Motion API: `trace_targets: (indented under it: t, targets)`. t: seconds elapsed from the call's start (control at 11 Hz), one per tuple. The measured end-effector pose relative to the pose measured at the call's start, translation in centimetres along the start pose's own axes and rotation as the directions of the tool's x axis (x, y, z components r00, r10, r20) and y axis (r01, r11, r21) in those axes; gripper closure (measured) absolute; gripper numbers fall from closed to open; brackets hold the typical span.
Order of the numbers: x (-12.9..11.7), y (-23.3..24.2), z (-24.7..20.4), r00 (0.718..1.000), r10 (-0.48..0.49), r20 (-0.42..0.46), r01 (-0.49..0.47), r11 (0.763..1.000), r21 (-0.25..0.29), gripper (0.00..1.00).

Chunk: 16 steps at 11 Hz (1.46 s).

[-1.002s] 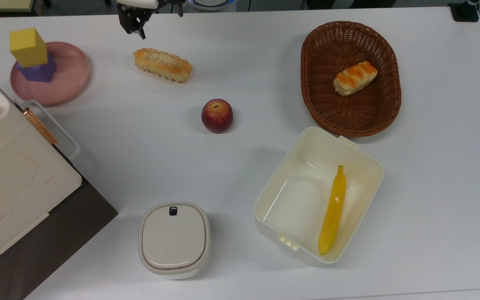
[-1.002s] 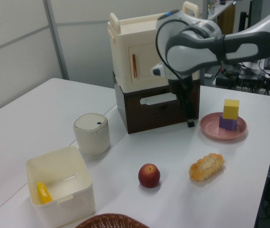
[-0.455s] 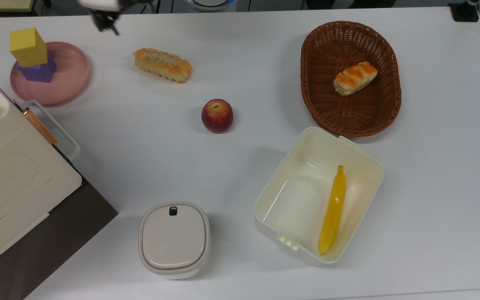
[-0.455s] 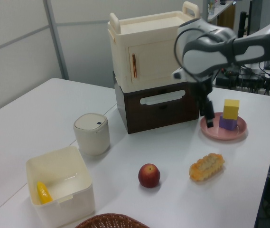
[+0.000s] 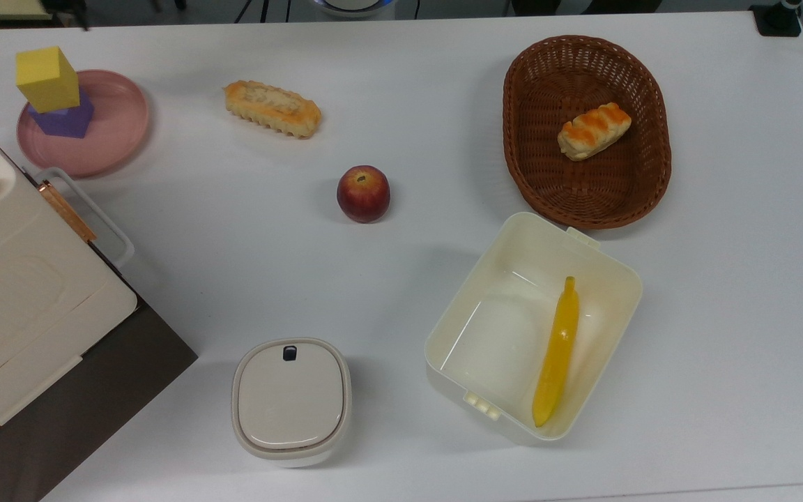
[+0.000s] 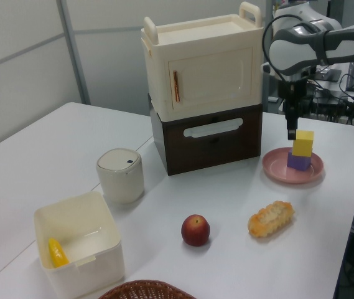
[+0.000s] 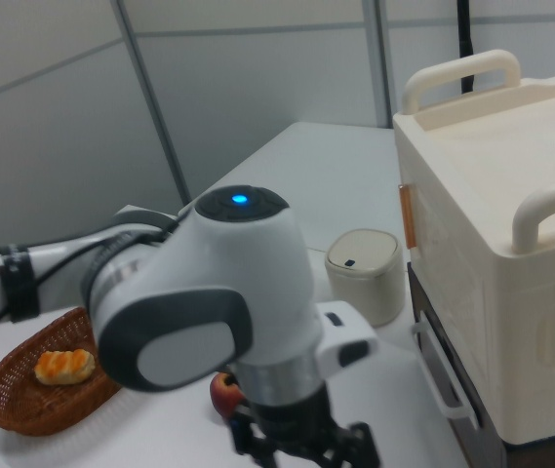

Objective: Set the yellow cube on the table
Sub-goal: 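Lower the gripper around the yellow cube and close it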

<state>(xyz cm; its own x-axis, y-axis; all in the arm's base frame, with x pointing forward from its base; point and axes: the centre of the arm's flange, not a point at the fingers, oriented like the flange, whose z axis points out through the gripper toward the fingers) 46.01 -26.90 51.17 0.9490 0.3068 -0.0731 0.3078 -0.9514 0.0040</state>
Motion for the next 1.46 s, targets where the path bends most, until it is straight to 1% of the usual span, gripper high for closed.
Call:
trace_targets:
  t: [0.09,0.18,0.27,0.55,0.64,0.82,0.91,1.37,1.46]
  targets:
    - [-0.4,1.7,0.3,0.997,0.079,-0.026,-0.08,0.996,-0.028,0.0]
    - [-0.8,3.6,1.1,0.987,0.152,-0.047,-0.154,0.987,-0.051,0.0]
    - [-1.6,5.4,2.2,0.978,0.201,-0.055,-0.205,0.977,-0.066,0.0]
    - [-3.5,9.5,4.7,0.96,0.275,-0.047,-0.278,0.956,-0.09,0.0]
    - [-3.8,10.5,4.8,0.959,0.279,-0.044,-0.282,0.954,-0.097,0.0]
    - [-5.2,12.2,5.0,0.97,0.24,-0.032,-0.242,0.964,-0.106,0.0]
    - [-5.5,12.6,5.6,0.975,0.223,-0.02,-0.224,0.969,-0.102,0.0]
    - [-2.8,12.3,10.8,0.983,0.174,0.059,-0.171,0.984,-0.056,0.0]
    - [-2.2,12.1,11.3,0.985,0.163,0.061,-0.159,0.986,-0.056,0.06]
